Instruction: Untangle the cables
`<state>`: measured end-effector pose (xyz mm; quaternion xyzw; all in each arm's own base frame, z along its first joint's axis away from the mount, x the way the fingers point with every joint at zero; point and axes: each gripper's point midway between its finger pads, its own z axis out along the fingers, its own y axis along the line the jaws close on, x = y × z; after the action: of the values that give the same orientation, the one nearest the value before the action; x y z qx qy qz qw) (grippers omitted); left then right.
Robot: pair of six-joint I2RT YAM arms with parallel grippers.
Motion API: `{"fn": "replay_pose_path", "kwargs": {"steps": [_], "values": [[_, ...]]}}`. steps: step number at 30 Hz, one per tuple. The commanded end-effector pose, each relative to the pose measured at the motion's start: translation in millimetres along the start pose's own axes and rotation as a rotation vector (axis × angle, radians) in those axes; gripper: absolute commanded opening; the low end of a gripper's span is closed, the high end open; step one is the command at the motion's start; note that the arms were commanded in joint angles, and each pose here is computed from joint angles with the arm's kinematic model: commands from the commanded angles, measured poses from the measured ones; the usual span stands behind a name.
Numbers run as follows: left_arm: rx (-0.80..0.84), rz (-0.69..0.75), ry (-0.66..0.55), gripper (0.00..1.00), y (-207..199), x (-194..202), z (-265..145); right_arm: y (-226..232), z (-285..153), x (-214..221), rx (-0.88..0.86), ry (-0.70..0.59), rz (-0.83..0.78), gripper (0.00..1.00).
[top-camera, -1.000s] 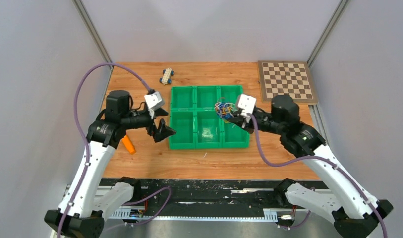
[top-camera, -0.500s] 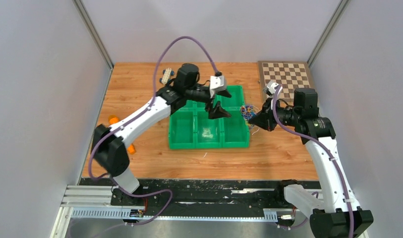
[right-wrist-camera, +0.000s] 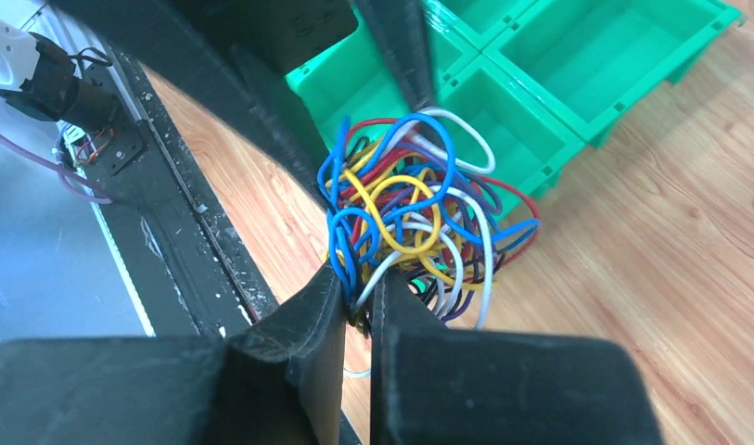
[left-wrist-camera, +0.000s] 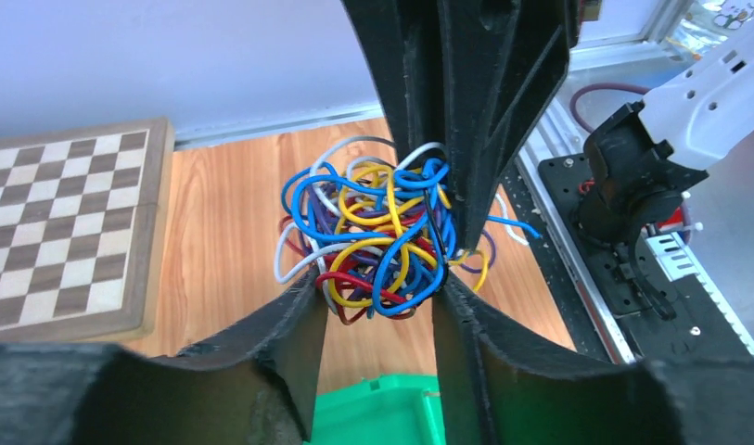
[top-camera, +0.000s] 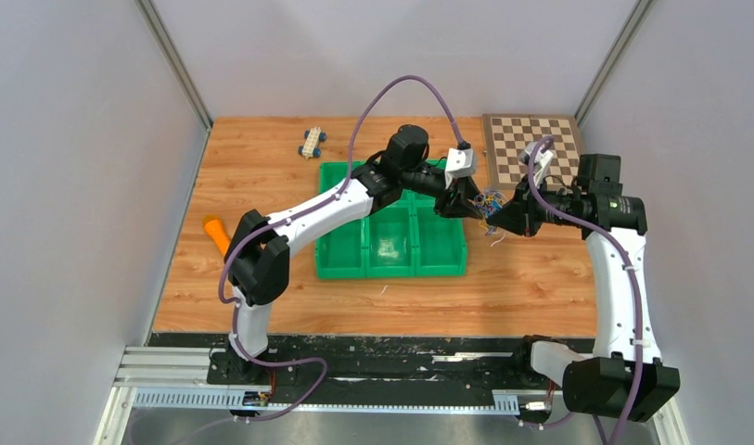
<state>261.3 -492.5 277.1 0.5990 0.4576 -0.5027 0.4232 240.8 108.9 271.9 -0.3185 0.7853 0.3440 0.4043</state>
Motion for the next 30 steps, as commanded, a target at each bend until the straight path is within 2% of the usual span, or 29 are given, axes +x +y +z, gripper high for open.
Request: {"fn": "replay_pose_path", "kwargs": {"steps": [1, 2, 4, 6, 9, 16, 22, 25, 30], "values": [[0.039, 0.085, -0.076, 0.38, -5, -37, 15, 15, -11, -12, -0.054, -0.057, -0.072, 0.10], [0.041, 0.086, -0.074, 0.18, -6, -38, 15, 10, -13, -13, -0.037, -0.060, -0.068, 0.11], [0.024, 0.075, -0.058, 0.02, -6, -35, 13, -6, -21, -16, 0.021, -0.062, -0.052, 0.13], [-0.011, 0.066, -0.043, 0.00, -4, -30, 5, -30, -35, -17, 0.104, -0.072, -0.016, 0.14], [-0.073, 0.011, -0.023, 0.00, 5, -21, -15, -65, -60, -18, 0.199, -0.103, 0.035, 0.00], [-0.197, -0.139, 0.038, 0.00, 32, 2, -58, -139, -128, -2, 0.418, -0.173, 0.162, 0.00], [-0.276, -0.159, 0.059, 0.00, 37, 0, -90, -191, -163, 50, 0.603, -0.043, 0.215, 0.00], [-0.323, -0.188, 0.053, 0.00, 46, -1, -108, -199, -167, 65, 0.624, -0.010, 0.226, 0.00], [-0.309, -0.202, 0.015, 0.00, 43, -15, -107, -199, -162, 75, 0.626, 0.006, 0.220, 0.00]]}}
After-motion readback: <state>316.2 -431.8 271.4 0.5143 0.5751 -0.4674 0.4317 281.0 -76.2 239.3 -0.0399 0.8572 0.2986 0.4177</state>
